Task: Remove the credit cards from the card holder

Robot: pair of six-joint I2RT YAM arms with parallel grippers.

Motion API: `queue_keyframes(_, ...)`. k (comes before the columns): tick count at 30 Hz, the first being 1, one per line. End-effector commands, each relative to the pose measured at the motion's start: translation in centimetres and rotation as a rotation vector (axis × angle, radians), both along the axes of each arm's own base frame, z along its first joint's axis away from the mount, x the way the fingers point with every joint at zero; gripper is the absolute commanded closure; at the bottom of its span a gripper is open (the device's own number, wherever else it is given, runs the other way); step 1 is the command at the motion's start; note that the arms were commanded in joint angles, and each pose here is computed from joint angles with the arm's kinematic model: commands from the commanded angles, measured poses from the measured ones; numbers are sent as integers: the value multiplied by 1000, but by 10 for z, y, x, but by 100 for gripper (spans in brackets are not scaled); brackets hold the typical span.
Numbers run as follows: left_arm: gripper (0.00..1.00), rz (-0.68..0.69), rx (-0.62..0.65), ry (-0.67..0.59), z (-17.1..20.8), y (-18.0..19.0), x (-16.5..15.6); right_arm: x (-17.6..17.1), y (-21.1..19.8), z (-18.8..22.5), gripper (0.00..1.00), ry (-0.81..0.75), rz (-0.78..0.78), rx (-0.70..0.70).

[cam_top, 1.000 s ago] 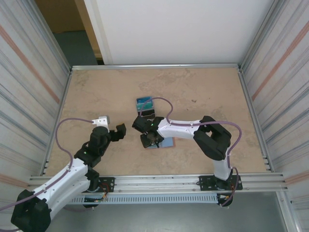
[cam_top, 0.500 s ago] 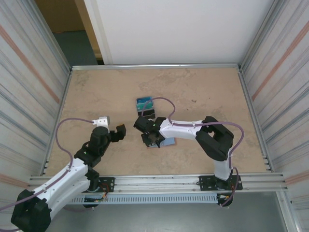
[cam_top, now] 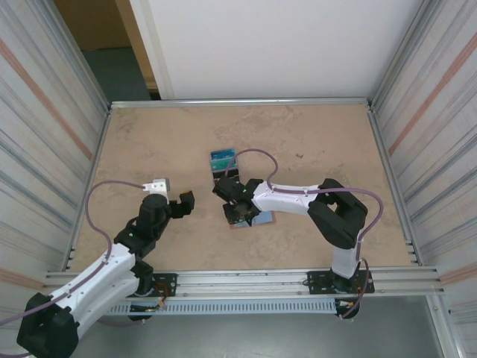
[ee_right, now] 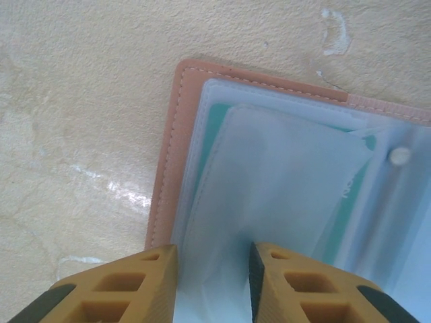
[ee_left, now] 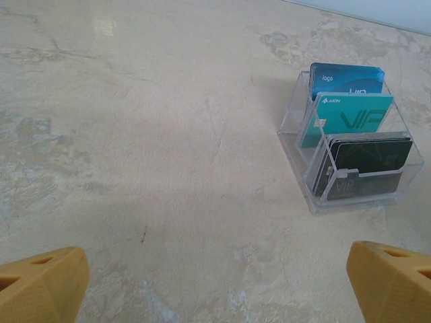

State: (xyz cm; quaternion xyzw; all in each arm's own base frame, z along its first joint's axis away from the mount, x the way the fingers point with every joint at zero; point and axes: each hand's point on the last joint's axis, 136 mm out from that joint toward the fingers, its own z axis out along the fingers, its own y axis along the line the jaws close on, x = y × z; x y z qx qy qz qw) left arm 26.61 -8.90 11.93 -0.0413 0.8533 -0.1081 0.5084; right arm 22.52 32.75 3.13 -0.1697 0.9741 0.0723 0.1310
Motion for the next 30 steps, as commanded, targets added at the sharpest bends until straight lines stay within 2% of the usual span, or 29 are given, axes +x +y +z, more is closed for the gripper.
queue_keyframes(1,1,14,3,-40,18,2,6,4,-15,10,66,-29,-39,-39)
queue_keyframes(6,1,13,4,-39,18,2,6,6,-23,12,66,-57,-45,-98)
queue_keyframes(14,1,9,2,-41,19,2,6,10,-22,21,61,-93,-43,-103)
queue_keyframes(30,1,9,6,-46,21,3,6,19,-38,37,64,-155,-88,-128)
